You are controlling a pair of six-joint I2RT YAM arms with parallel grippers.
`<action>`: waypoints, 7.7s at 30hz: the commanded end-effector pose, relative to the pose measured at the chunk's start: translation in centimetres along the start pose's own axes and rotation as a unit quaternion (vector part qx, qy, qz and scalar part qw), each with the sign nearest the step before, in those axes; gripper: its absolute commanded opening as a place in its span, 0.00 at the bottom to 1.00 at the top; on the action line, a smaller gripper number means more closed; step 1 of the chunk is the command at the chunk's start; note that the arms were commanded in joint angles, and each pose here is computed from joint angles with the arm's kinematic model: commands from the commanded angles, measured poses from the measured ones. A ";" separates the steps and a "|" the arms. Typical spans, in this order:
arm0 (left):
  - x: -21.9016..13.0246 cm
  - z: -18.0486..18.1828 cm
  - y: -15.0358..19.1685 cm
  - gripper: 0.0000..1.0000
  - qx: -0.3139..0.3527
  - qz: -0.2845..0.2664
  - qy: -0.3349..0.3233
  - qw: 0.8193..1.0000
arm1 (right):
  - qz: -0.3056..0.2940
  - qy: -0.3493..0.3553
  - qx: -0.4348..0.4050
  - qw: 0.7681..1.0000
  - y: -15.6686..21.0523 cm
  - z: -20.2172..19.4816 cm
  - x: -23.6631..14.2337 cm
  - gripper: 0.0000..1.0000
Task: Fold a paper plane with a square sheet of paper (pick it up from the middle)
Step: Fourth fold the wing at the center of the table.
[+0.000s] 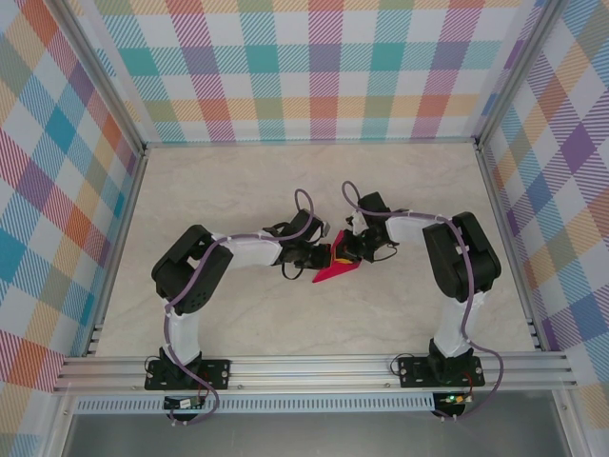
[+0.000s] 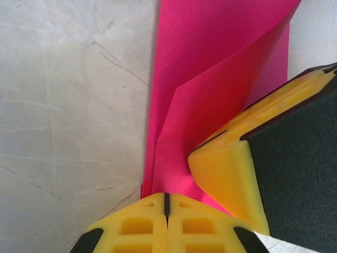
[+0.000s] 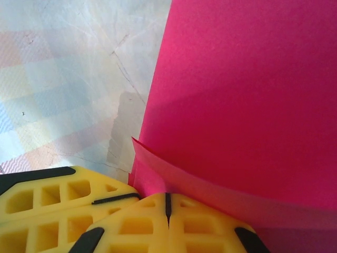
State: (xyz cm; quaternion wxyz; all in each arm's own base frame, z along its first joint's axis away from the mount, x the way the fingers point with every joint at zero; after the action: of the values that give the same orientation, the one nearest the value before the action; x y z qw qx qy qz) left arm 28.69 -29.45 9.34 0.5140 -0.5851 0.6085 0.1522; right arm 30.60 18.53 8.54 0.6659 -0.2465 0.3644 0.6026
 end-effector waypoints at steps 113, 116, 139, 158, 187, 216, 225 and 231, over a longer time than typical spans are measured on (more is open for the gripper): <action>-0.8 -2.5 0.6 0.06 -0.152 0.057 -0.001 0.987 | -0.007 0.044 0.130 0.991 -1.0 -4.7 1.2 0.02; -0.5 -2.1 0.9 0.06 -0.154 0.059 -0.017 0.986 | -0.006 0.046 0.131 0.990 -1.0 -4.8 1.2 0.02; -0.1 -2.7 -0.7 0.05 -0.134 0.048 -0.005 0.990 | 0.008 0.062 0.141 0.988 -0.7 -5.7 1.9 0.02; 0.4 -0.5 1.7 0.04 -0.147 0.075 -0.052 0.985 | 0.017 0.078 0.148 0.986 -0.5 -6.2 2.2 0.02; -2.4 -1.6 1.4 0.06 -0.154 0.080 0.025 0.985 | 0.024 0.089 0.153 0.984 -0.6 -6.4 2.4 0.02; -1.7 2.1 3.7 0.05 -0.197 0.091 -0.014 0.976 | 0.031 0.097 0.157 0.982 -0.5 -6.7 2.7 0.02; -1.6 2.7 4.4 0.04 -0.206 0.098 -0.027 0.973 | 0.022 0.054 0.133 0.989 -1.2 -4.9 1.7 0.03; -1.4 2.8 4.6 0.04 -0.209 0.101 -0.025 0.972 | 0.005 -0.047 0.070 0.996 -2.4 -0.4 -0.9 0.08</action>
State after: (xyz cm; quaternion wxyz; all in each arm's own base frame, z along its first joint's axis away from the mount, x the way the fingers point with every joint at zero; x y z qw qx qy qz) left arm 26.47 -27.29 9.35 0.3751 -0.6267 0.6243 0.2771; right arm 32.79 17.14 8.12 0.6948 -0.1532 0.3900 0.5846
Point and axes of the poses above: each hand's point on the last joint's axis, 136 mm out from that joint toward the fingers, its own x axis out along the fingers, its own z axis along the line the jaws close on, y = z × x, the point moved 9 cm from there along -x, back along the fingers, and after that the axes turned 9 degrees about x, right-handed, at the moved point
